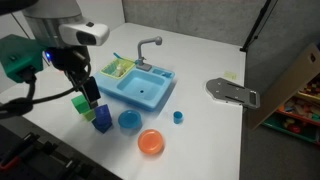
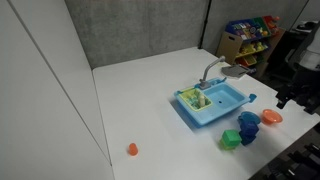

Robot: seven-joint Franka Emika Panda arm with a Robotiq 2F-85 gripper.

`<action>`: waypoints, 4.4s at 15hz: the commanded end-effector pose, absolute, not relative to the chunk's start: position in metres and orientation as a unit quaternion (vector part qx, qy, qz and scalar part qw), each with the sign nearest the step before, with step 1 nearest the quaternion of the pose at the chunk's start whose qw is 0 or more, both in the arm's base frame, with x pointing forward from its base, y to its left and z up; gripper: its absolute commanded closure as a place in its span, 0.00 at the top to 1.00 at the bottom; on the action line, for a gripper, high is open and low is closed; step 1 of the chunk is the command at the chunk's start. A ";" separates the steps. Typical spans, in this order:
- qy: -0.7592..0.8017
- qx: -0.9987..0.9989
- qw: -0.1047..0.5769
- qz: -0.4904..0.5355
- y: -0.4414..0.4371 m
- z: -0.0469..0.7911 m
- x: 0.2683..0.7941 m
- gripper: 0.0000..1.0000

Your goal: Put the blue block into the sink

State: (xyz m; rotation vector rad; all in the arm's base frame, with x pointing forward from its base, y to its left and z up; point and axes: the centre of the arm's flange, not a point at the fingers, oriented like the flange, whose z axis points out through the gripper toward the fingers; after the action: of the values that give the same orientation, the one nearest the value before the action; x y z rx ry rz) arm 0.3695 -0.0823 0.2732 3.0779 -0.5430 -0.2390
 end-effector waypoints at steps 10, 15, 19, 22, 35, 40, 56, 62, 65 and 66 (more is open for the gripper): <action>-0.194 0.977 0.010 -0.089 -0.086 0.182 0.414 1.00; -0.174 0.981 0.014 -0.089 -0.058 0.161 0.426 1.00; -0.154 0.984 0.022 -0.089 -0.035 0.146 0.426 1.00; -0.151 0.984 0.030 -0.090 -0.027 0.135 0.423 1.00; -0.150 0.984 0.038 -0.092 -0.020 0.100 0.430 1.00; -0.153 0.982 0.045 -0.099 -0.017 0.107 0.429 0.49; -0.207 0.972 0.058 -0.091 -0.048 0.228 0.547 0.30; -0.222 0.970 0.064 -0.078 -0.053 0.216 0.593 0.30; -0.227 0.969 0.066 -0.075 -0.060 0.201 0.610 0.30; -0.227 0.969 0.066 -0.076 -0.062 0.196 0.613 0.30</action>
State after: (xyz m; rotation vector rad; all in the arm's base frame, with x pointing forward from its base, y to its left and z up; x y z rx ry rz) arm 0.5873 -0.0540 0.2059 2.9399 -0.6523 -0.2182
